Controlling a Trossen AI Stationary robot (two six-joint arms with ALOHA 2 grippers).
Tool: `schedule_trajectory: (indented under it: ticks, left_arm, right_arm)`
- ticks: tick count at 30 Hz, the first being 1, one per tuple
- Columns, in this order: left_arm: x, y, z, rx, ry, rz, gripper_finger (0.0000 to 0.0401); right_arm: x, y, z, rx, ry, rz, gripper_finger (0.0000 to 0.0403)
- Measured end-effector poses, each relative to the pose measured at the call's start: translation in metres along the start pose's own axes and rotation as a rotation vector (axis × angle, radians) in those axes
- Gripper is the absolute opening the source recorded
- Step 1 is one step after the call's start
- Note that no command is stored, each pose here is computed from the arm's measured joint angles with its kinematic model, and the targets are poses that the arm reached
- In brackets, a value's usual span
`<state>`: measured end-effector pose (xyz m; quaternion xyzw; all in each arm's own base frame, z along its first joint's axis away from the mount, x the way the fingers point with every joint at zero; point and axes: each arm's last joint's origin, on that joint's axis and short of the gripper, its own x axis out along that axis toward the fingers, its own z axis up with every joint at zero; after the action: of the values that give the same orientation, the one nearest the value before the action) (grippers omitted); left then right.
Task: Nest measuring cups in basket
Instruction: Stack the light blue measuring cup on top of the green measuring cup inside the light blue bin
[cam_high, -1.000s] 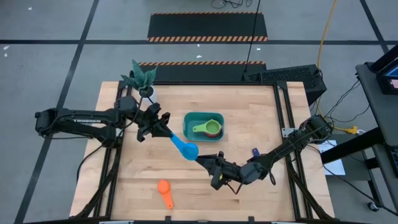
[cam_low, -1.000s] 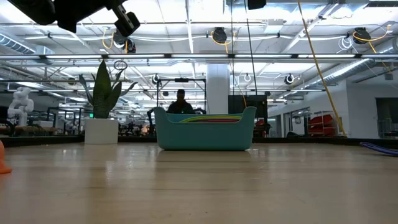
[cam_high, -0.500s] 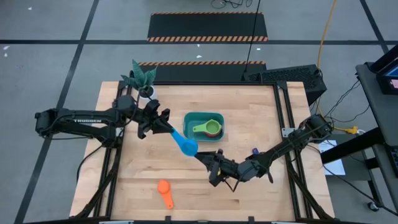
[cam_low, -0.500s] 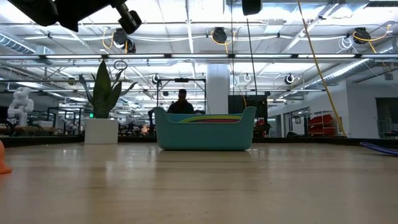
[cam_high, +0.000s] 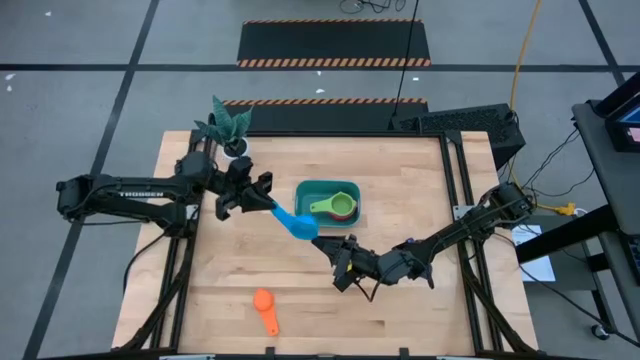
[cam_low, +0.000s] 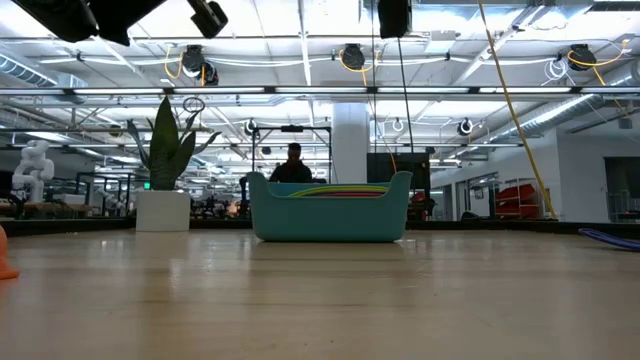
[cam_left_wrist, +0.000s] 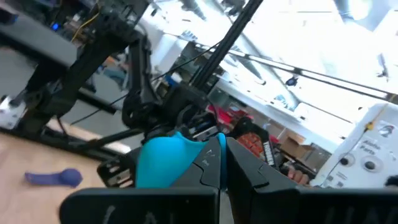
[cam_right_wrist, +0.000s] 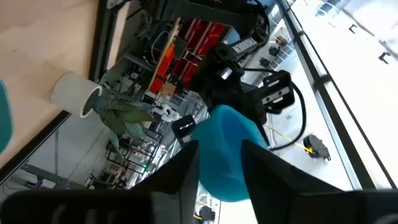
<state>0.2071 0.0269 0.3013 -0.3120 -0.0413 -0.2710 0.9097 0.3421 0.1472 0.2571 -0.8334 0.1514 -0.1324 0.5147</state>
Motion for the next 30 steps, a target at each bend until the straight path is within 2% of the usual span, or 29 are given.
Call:
schedule_trajectory:
  ticks: [6, 10, 15, 30]
  left_arm:
    - [-0.0012, 0.0009, 0.0000, 0.008, 0.005, 0.012, 0.0006]
    - [-0.0012, 0.0028, -0.0005, 0.021, -0.009, 0.047, 0.0006]
    - [-0.0011, 0.0039, -0.0017, 0.014, -0.002, 0.059, 0.0006]
    - [-0.0011, 0.0043, -0.0037, -0.008, 0.031, 0.046, 0.0010]
  right_arm:
    - [-0.0016, -0.0039, -0.0008, 0.030, 0.010, -0.029, 0.0161]
    - [-0.0020, -0.0042, -0.0007, 0.020, 0.010, -0.031, 0.0168]
    - [-0.0015, -0.0035, -0.0011, 0.019, 0.014, -0.026, 0.0152]
    - [-0.0016, -0.0014, 0.0001, -0.009, 0.007, -0.010, 0.0070]
